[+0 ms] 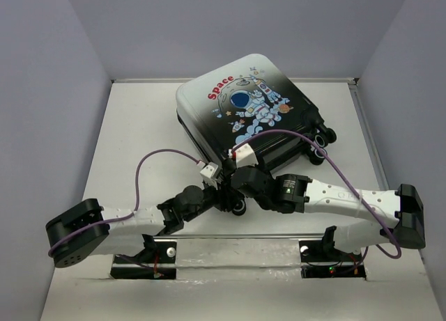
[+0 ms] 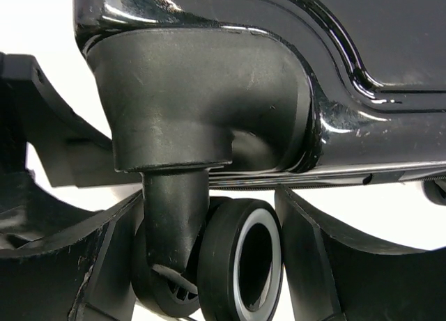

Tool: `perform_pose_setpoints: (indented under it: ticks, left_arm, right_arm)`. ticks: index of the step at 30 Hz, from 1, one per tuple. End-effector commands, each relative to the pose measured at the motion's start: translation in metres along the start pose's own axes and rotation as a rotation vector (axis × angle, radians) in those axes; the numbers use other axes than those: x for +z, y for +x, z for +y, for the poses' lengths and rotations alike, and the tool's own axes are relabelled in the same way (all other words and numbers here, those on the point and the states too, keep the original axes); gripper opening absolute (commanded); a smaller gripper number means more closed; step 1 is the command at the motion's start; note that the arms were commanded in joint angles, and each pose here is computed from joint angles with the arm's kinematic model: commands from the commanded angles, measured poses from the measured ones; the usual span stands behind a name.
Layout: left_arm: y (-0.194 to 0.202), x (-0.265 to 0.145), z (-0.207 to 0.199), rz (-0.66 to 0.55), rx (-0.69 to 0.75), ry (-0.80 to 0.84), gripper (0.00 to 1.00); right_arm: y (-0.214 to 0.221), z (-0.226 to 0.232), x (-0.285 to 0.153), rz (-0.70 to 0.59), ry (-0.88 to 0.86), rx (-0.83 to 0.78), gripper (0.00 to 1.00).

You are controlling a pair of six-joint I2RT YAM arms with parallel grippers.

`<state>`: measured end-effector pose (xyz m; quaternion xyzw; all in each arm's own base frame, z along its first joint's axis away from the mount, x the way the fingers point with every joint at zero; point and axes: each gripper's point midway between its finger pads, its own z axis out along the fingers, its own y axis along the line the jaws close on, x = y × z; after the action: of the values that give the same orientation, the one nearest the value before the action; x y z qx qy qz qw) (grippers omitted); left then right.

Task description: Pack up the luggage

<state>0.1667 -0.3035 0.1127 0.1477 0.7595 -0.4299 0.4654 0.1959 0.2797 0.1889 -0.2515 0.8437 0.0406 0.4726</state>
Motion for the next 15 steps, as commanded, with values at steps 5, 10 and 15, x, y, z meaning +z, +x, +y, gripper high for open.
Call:
perform_pose_setpoints:
  ticks: [5,10,15]
  left_arm:
    - [-0.060,0.014,-0.007,-0.270,-0.129,-0.113,0.42]
    - [-0.072,0.013,0.005,-0.345,-0.205,-0.194,0.24]
    - [-0.081,0.009,0.014,-0.391,-0.250,-0.258,0.06]
  right_arm:
    - [-0.043,0.042,-0.005,-0.132,-0.162,0.117,0.07]
    - [-0.041,0.049,-0.004,-0.131,-0.182,0.117,0.07]
    - [-0.033,0.047,-0.003,-0.122,-0.178,0.131,0.07]
